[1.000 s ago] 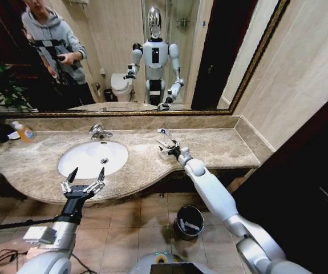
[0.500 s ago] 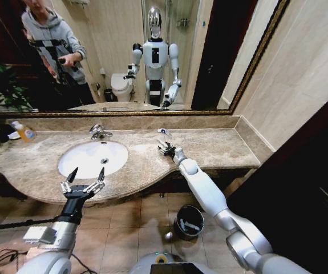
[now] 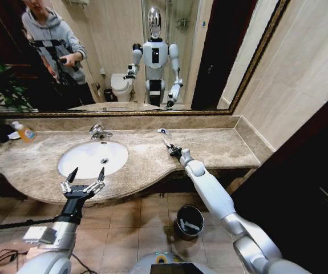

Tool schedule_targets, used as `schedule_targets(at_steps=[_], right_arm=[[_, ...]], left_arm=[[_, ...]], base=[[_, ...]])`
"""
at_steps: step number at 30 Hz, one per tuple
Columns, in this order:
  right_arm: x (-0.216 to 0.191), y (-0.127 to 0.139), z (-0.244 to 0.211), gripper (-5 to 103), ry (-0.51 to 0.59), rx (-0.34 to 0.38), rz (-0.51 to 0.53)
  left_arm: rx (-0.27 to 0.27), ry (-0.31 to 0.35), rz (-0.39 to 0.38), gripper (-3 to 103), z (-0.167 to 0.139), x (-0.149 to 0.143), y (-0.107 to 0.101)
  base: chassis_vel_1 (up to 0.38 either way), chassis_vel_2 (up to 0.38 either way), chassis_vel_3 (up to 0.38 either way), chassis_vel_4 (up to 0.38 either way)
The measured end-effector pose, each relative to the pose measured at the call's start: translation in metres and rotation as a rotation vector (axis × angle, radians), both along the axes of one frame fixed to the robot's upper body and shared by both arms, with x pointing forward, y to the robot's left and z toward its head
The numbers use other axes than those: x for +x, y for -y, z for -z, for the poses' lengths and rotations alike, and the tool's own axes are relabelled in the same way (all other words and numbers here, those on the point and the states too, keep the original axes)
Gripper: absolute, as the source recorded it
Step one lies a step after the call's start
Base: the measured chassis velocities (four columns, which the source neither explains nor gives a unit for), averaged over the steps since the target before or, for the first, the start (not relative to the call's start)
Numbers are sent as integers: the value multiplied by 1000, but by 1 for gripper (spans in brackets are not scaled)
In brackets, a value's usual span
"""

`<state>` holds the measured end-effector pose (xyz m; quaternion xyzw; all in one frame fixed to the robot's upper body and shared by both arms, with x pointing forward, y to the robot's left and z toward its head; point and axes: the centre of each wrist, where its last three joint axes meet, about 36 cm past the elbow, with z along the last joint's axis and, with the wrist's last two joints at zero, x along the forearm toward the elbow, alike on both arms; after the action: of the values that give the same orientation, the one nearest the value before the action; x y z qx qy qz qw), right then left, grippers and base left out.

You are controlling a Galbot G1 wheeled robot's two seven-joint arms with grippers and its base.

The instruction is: Pick up the trash from the sink and place it in the trash bin.

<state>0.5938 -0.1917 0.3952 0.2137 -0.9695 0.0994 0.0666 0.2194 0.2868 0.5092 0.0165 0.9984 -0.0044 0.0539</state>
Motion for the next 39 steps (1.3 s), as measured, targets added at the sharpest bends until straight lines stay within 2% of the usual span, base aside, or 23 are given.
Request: schedule_targets(at_steps=[6, 9, 12, 14, 16, 18, 22, 23, 26, 28, 30, 31, 34, 37, 39], right_arm=[[-16, 11, -13, 18, 30, 11, 2], [-37, 26, -20, 18, 71, 28, 4], [-77, 52, -21, 18, 163, 6, 8], [-86, 56, -22, 18, 171, 3, 10], [-118, 64, -24, 18, 188, 13, 16], [-118, 64, -24, 18, 188, 13, 16], [-190, 82, -42, 18, 229, 88, 80], [-190, 82, -42, 18, 229, 88, 80], [-233, 91, -33, 18, 222, 124, 138], [-239, 91, -31, 18, 220, 129, 148], [-270, 89, -20, 18, 185, 152, 183], [-270, 89, -20, 18, 185, 152, 183], [-305, 82, -2, 18, 143, 174, 213], [-318, 79, 9, 18, 123, 176, 222], [-336, 78, 38, 18, 78, 153, 230]], left_arm=[[0, 0, 0, 100, 0, 0, 0], [0, 0, 0, 100, 0, 0, 0], [0, 0, 0, 100, 0, 0, 0], [0, 0, 0, 100, 0, 0, 0], [0, 0, 0, 100, 0, 0, 0], [0, 0, 0, 100, 0, 0, 0], [0, 0, 0, 100, 0, 0, 0], [0, 0, 0, 100, 0, 0, 0], [0, 0, 0, 100, 0, 0, 0], [0, 0, 0, 100, 0, 0, 0], [0, 0, 0, 100, 0, 0, 0], [0, 0, 0, 100, 0, 0, 0], [0, 0, 0, 100, 0, 0, 0], [0, 0, 0, 100, 0, 0, 0], [0, 0, 0, 100, 0, 0, 0]], base=[[0, 0, 0, 0], [0, 0, 0, 0], [0, 0, 0, 0], [0, 0, 0, 0], [0, 0, 0, 0], [0, 0, 0, 0], [0, 0, 0, 0], [0, 0, 0, 0], [0, 0, 0, 0], [0, 0, 0, 0], [0, 0, 0, 0], [0, 0, 0, 0], [0, 0, 0, 0], [0, 0, 0, 0], [0, 0, 0, 0]])
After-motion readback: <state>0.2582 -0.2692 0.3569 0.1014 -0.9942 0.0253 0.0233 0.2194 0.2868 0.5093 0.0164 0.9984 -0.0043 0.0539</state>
